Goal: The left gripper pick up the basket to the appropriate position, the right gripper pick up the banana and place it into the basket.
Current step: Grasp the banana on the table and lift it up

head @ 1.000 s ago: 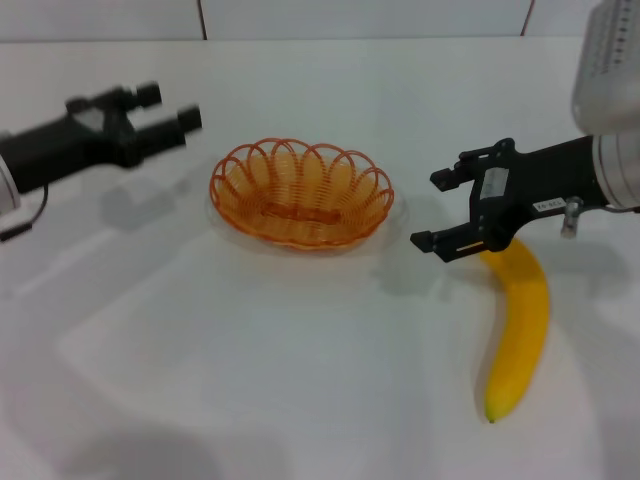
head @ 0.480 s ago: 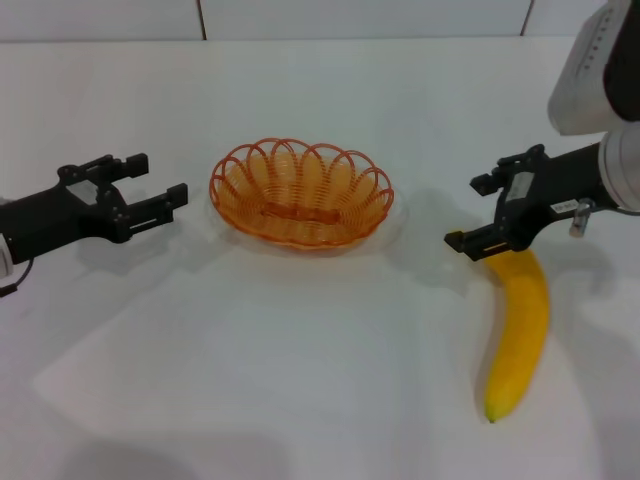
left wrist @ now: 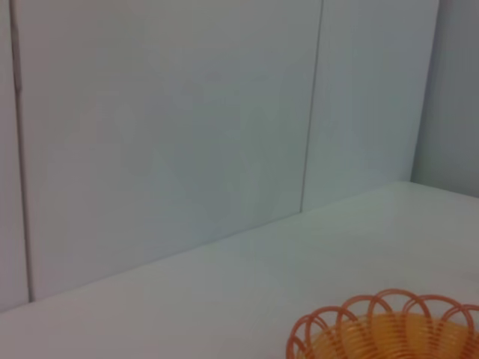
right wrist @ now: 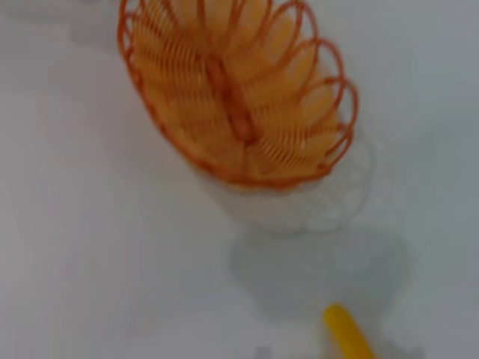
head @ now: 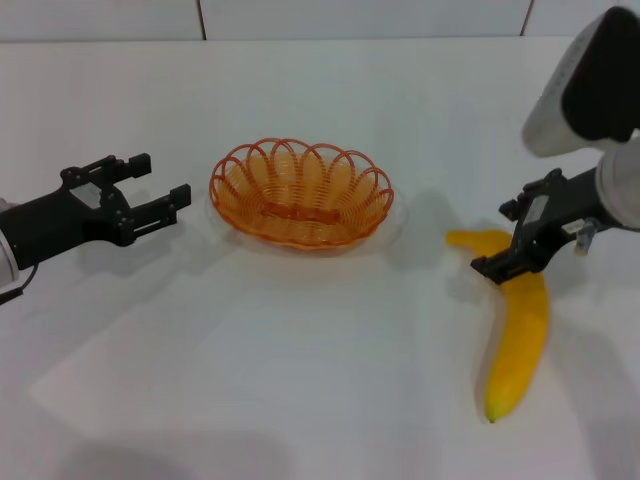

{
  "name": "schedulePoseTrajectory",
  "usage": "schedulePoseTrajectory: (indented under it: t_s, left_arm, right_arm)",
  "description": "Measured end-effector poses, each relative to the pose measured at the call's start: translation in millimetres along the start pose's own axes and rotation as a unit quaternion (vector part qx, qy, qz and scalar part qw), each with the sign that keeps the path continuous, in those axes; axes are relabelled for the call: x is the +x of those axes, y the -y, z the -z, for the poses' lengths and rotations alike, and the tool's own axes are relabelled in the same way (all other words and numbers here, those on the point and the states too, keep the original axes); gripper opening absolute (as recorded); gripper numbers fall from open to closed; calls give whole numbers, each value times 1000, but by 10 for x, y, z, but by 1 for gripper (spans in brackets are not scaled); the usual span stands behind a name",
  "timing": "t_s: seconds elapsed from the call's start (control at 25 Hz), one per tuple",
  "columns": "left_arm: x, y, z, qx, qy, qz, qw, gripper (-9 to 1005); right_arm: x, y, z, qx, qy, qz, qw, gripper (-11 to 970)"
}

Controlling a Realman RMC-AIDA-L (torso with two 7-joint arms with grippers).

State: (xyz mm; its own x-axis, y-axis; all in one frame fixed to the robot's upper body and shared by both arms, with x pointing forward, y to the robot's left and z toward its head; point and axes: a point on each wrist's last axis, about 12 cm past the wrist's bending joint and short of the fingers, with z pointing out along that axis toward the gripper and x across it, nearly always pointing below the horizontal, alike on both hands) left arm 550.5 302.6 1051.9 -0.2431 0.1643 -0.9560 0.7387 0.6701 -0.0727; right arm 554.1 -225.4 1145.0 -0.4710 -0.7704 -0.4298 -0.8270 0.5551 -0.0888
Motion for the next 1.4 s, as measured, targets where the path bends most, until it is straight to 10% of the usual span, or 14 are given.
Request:
schedulePoseTrajectory:
  t_s: [1.4]
  left_arm:
    - [-42, 0, -49, 3, 6, -2, 1000, 753]
  right_arm:
    - [-104, -28, -245, 6, -91, 14, 996, 698]
